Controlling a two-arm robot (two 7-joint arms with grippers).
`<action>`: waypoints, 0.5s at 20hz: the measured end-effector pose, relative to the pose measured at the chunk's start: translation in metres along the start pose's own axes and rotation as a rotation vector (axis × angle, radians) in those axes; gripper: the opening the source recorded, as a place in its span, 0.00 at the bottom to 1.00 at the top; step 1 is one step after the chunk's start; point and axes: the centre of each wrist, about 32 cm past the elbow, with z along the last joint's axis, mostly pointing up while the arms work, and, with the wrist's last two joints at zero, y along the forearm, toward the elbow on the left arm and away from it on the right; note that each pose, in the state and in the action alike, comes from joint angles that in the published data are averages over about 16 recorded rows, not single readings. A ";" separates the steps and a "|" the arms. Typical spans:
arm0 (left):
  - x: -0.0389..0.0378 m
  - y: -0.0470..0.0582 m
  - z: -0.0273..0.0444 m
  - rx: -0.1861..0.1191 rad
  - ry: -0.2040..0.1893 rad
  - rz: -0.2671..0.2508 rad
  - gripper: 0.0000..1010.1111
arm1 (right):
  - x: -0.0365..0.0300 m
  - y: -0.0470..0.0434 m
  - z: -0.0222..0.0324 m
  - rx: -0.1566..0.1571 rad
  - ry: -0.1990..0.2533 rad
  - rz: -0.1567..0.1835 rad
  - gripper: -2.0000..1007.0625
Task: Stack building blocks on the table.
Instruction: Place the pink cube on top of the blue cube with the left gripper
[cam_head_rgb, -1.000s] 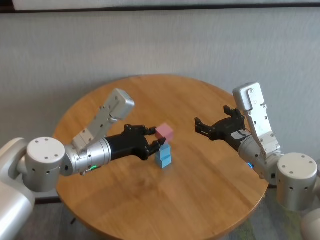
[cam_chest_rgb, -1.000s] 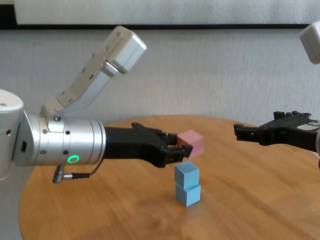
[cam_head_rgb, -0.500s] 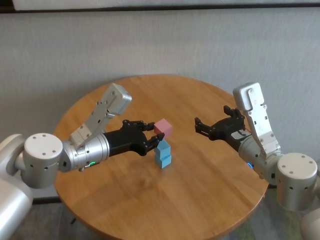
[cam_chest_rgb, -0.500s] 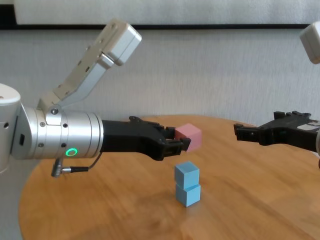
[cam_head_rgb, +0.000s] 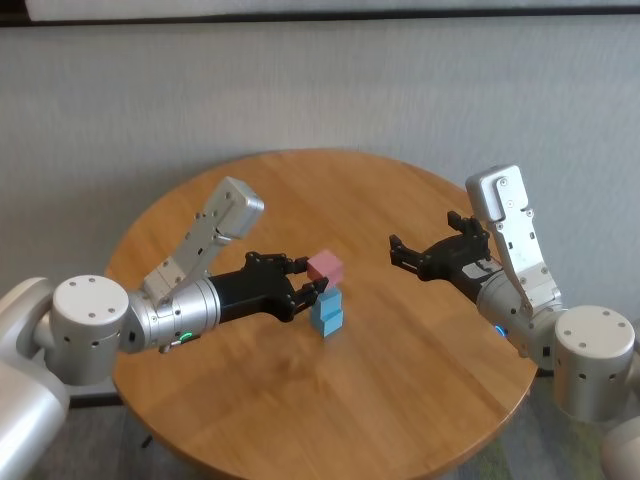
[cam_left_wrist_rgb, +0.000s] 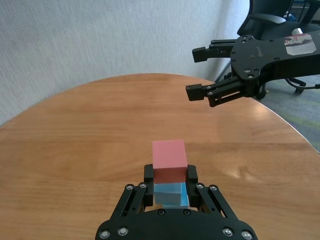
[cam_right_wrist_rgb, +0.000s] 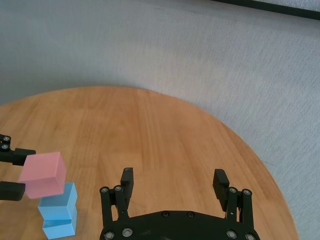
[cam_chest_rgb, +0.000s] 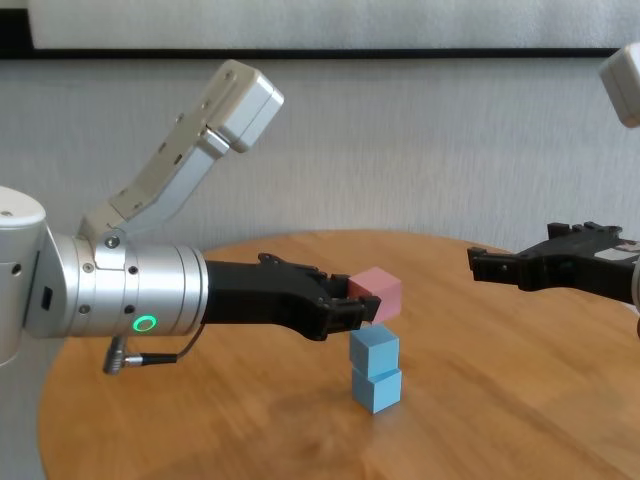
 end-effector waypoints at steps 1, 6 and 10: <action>-0.0003 0.000 -0.0005 0.002 0.001 0.000 0.38 | 0.0000 0.0000 0.0000 0.000 0.000 0.000 1.00; -0.0016 -0.002 -0.0023 0.007 0.006 -0.001 0.38 | 0.0000 0.0000 0.0000 0.000 0.000 0.000 1.00; -0.0028 -0.003 -0.0032 0.010 0.008 -0.003 0.38 | 0.0000 0.0000 0.0000 0.000 0.000 0.000 1.00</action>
